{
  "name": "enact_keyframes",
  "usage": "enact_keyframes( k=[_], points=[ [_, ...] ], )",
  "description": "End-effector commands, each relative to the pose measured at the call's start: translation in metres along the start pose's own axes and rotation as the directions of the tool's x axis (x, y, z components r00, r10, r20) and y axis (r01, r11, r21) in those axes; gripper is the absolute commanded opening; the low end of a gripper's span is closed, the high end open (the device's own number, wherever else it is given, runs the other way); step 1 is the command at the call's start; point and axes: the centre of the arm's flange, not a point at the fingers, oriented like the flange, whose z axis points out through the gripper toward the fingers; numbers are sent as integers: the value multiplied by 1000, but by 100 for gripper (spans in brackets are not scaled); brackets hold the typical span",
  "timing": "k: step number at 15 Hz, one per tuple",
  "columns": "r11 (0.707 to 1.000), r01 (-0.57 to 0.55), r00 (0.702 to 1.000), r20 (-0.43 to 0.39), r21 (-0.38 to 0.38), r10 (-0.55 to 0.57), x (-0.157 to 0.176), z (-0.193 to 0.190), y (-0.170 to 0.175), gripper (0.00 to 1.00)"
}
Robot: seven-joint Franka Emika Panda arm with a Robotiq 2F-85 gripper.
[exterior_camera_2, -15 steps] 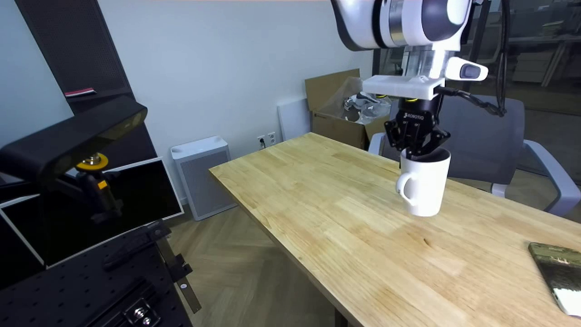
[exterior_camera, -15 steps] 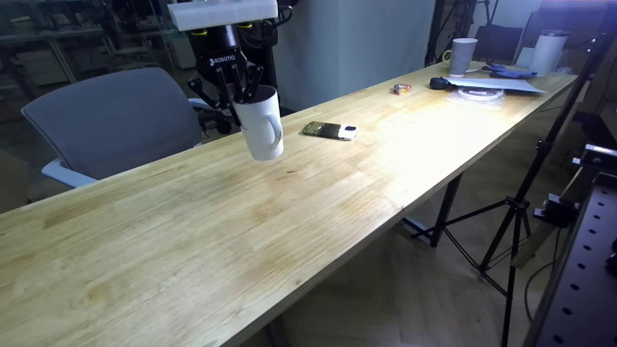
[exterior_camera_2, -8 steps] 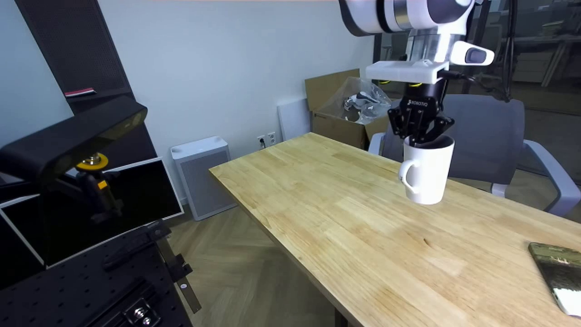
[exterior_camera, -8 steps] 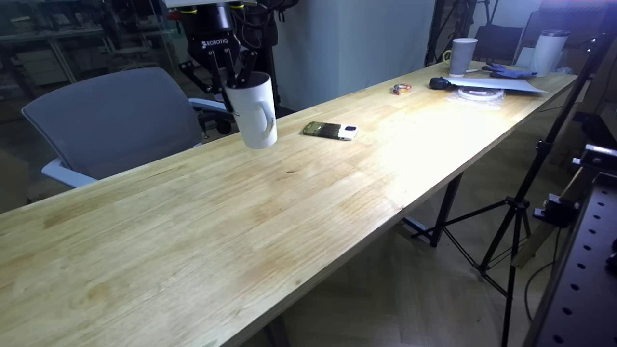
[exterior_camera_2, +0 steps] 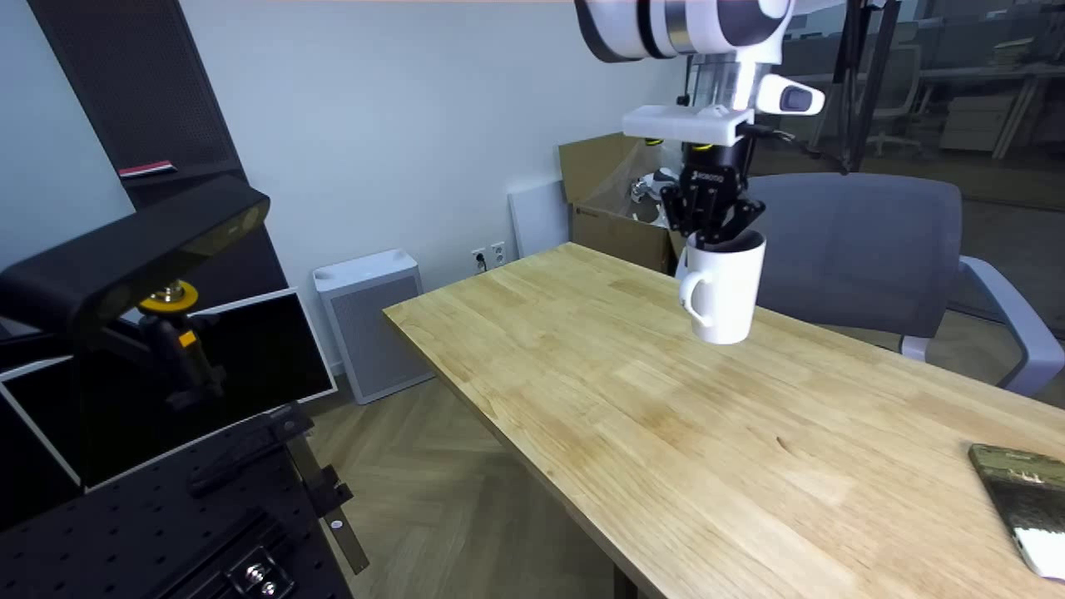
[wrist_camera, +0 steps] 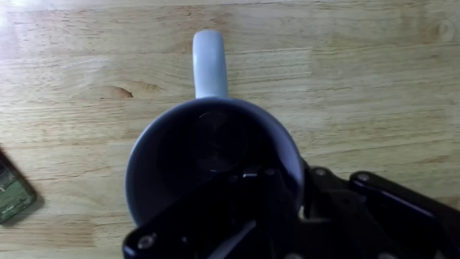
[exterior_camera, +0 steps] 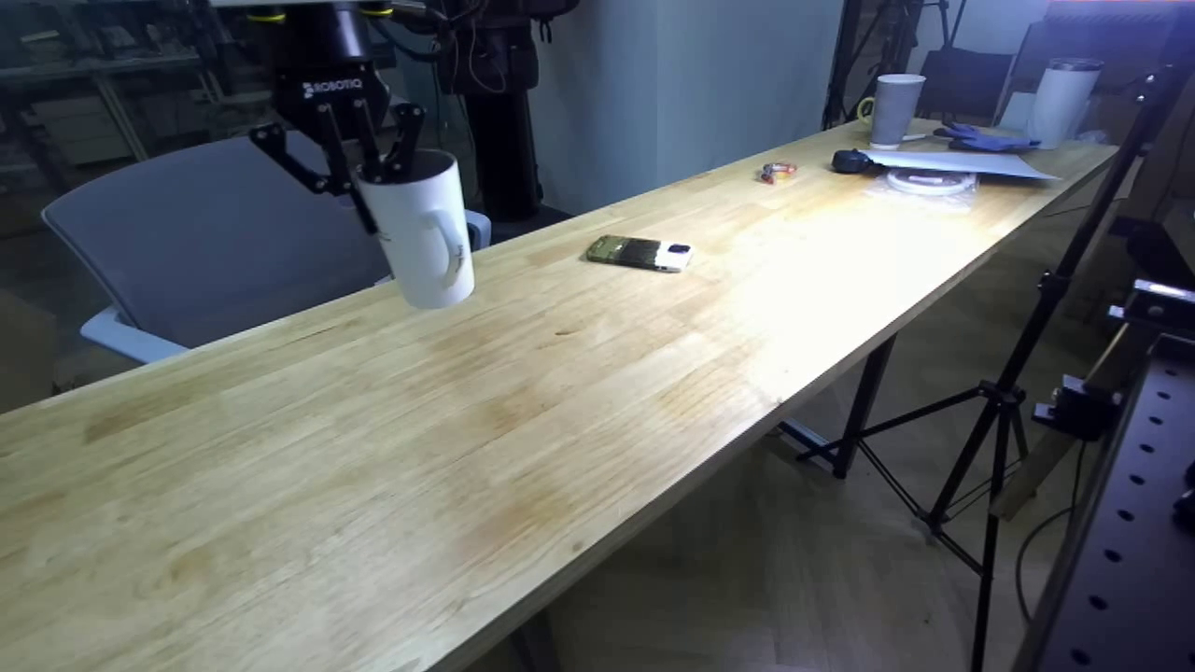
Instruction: Pick up the cup and put it on the left side of the table
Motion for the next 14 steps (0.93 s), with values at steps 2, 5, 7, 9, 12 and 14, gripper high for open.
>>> enact_keyframes(
  k=[2,5,7,9,12,14],
  points=[
    [998,60,998,6,5,-60,-4,-4,-58,3],
    [994,114,993,10,2,-114,-14,2,-91,3],
    [989,149,989,11,-3,-149,-21,5,-112,3],
    [983,183,983,11,-2,-182,-28,9,-130,3],
    [976,219,976,17,0,-219,-36,14,-148,3],
    [971,239,971,26,5,-239,-40,17,-155,3]
  ],
)
